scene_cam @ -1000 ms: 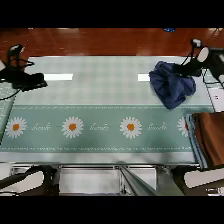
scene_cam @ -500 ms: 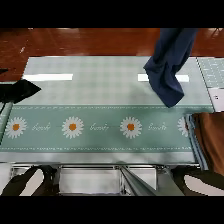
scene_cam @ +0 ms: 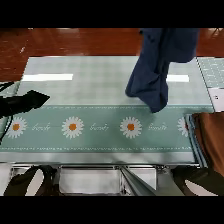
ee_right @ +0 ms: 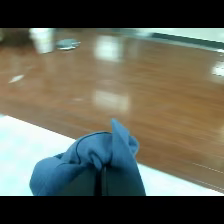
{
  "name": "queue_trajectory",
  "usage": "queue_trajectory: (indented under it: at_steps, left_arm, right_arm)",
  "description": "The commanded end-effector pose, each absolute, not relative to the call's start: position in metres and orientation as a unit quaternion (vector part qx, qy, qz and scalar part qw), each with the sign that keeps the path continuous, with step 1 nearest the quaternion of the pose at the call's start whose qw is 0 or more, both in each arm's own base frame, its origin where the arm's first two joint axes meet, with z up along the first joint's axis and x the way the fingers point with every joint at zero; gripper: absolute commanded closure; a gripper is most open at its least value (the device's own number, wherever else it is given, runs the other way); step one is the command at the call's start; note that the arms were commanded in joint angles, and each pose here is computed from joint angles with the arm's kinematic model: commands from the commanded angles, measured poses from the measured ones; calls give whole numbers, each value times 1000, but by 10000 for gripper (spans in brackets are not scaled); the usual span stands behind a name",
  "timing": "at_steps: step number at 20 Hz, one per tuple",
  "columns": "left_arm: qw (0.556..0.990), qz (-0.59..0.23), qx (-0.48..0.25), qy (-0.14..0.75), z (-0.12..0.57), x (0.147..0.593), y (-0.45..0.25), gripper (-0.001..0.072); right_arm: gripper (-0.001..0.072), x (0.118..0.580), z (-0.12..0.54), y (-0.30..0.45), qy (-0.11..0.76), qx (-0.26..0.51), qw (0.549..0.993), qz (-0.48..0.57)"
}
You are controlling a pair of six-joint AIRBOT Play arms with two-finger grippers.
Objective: Fold the shirts.
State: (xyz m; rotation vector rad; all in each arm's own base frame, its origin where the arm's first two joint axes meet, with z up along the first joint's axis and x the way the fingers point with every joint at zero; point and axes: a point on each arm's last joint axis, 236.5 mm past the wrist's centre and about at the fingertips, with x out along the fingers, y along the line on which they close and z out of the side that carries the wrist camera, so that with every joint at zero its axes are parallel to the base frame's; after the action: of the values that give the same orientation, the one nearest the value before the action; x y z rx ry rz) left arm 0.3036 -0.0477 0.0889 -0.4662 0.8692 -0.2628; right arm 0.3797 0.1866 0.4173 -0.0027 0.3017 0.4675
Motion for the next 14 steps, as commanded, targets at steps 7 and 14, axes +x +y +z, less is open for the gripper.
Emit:
queue_trajectory:
  at_steps: [7, 14]
  left_arm:
    - [888, -130, -203, 391, 94, 312, -48, 200]
    - [889, -128, -200, 393, 92, 312, -47, 201]
  right_arm:
    - [691, 335, 230, 367, 358, -5, 851, 384]
    - [691, 344, 53, 407, 512, 66, 791, 330]
